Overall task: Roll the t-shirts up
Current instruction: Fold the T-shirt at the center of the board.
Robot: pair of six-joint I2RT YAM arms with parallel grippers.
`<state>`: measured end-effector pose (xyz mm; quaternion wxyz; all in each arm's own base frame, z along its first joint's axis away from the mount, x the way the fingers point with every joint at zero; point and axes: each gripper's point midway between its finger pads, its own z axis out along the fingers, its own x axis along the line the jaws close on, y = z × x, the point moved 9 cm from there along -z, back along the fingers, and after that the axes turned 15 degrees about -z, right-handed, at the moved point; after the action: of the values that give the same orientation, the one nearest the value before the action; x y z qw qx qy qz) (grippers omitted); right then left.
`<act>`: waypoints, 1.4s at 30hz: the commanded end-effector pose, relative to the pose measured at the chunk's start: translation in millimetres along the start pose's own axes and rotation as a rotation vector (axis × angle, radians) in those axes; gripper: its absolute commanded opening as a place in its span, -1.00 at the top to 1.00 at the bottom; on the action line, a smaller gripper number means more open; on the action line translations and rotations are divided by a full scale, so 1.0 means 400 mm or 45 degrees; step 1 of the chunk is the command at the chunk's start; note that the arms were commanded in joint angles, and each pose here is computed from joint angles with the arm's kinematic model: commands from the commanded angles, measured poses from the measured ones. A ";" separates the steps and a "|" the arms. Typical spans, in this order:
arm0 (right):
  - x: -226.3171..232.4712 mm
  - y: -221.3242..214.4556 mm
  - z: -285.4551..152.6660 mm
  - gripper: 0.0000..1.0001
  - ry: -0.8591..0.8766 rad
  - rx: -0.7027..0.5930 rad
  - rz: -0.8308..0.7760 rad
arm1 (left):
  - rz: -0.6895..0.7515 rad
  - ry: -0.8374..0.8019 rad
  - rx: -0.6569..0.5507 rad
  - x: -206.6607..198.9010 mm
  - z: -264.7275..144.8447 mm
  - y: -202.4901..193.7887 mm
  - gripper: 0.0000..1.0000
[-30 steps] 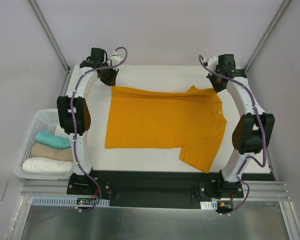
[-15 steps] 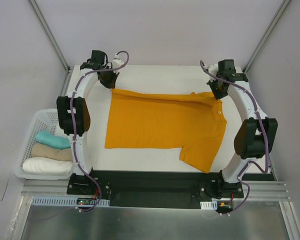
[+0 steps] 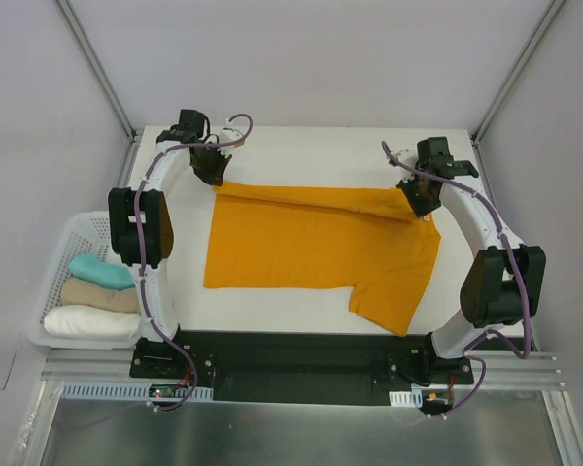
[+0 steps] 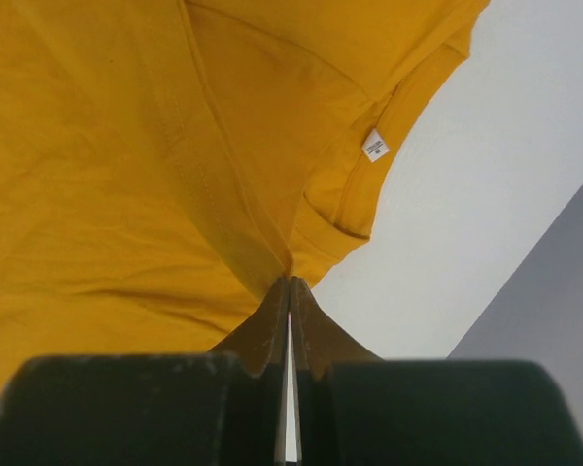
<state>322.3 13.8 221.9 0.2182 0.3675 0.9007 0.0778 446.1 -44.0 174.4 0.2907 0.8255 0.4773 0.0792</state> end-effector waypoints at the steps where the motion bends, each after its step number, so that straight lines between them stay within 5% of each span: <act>1: 0.021 -0.022 -0.028 0.99 0.007 0.021 -0.026 | 0.018 0.017 -0.004 -0.015 -0.050 -0.013 1.00; 6: 0.038 -0.048 -0.030 0.99 0.081 0.101 -0.070 | -0.014 -0.018 0.086 -0.036 -0.049 -0.072 1.00; 8: 0.043 -0.047 -0.048 0.99 0.149 0.112 -0.096 | -0.010 -0.021 0.105 -0.044 -0.061 -0.085 0.76; 11: 0.049 -0.053 -0.070 0.51 0.261 0.160 -0.148 | 0.003 0.012 0.102 -0.049 -0.093 -0.082 -0.02; 15: 0.016 -0.015 -0.108 0.18 0.262 0.021 -0.159 | 0.013 0.024 0.004 -0.058 -0.142 -0.036 -0.22; 17: 0.003 0.008 -0.085 0.17 0.277 0.019 -0.129 | 0.001 0.006 -0.032 -0.057 -0.139 -0.008 -0.22; 20: -0.028 0.053 -0.036 0.17 0.285 0.027 -0.101 | -0.047 0.013 -0.012 -0.048 -0.101 0.013 -0.16; 28: -0.145 0.096 0.099 0.72 0.224 0.068 0.051 | -0.181 -0.001 0.071 -0.017 -0.007 0.015 0.98; 35: -0.208 0.107 0.207 0.85 0.161 0.104 0.115 | -0.249 0.030 0.122 0.014 0.059 0.008 1.00; 39: -0.226 0.125 0.230 0.53 0.141 0.072 0.119 | -0.304 0.028 0.126 0.023 0.084 0.018 1.00; 42: -0.245 0.116 0.253 0.50 0.143 0.067 0.139 | -0.326 0.029 0.139 0.029 0.102 0.016 1.00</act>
<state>446.9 -18.1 167.6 0.1256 0.4061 0.9021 0.0742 469.0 -49.0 134.9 0.2455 0.7838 0.5698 0.0250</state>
